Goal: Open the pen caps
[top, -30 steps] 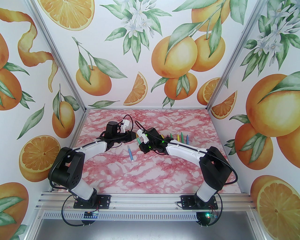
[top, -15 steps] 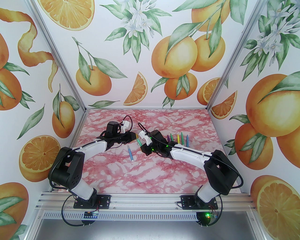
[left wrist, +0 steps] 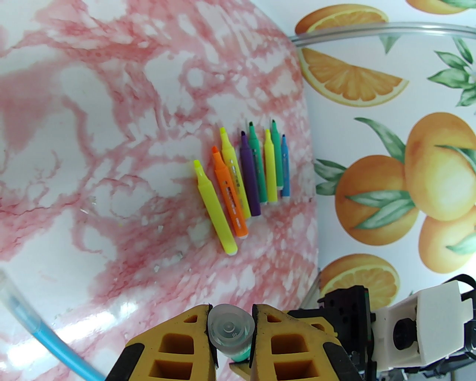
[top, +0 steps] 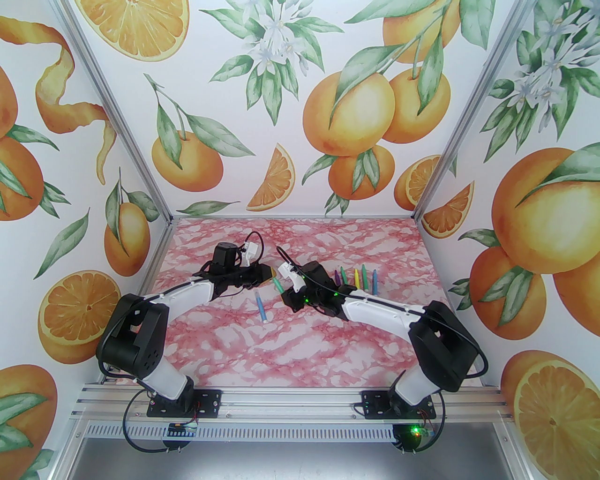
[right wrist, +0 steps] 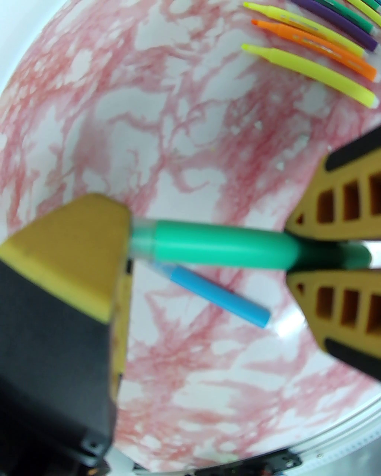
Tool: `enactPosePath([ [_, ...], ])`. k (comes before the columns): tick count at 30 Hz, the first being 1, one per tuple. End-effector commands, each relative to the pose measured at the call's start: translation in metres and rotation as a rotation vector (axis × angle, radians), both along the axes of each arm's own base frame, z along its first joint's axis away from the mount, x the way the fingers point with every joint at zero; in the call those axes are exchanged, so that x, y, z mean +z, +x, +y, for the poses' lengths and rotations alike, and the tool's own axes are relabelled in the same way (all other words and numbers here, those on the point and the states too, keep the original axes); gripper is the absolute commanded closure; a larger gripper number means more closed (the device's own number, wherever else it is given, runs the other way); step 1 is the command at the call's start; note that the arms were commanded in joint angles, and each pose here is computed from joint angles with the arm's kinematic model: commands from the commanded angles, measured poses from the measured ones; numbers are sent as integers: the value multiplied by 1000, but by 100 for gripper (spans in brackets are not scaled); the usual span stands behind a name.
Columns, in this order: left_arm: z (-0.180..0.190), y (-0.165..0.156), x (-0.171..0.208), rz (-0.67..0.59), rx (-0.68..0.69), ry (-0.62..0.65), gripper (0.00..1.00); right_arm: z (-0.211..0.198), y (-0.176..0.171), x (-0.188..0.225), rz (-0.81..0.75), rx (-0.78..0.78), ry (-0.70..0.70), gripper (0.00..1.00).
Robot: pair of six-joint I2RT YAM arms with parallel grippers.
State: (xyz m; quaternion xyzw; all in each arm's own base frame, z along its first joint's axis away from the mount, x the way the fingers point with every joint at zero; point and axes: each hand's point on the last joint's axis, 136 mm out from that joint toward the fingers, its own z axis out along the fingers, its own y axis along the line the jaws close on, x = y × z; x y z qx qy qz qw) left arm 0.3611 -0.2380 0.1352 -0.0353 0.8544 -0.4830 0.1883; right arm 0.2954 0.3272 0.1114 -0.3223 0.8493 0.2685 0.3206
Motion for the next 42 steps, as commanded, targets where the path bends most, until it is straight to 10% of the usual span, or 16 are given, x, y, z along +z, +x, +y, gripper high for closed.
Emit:
enactPosePath([
  [1,47,64,48,-226,233,52,100,-16,-57,-36,186,133,-92,100],
  [20,52,56,57,-235,199,44,100,-19,-51,-16,120,113,-80,100],
  [29,66,43,31,-201,152,233,100,-27,-26,-21,112,-1,-120,100],
  [34,97,33,16,-183,186,449,100,-25,-9,-25,161,-89,-126,73],
  [42,130,21,-5,-134,228,612,100,12,-2,-41,239,-197,-98,59],
])
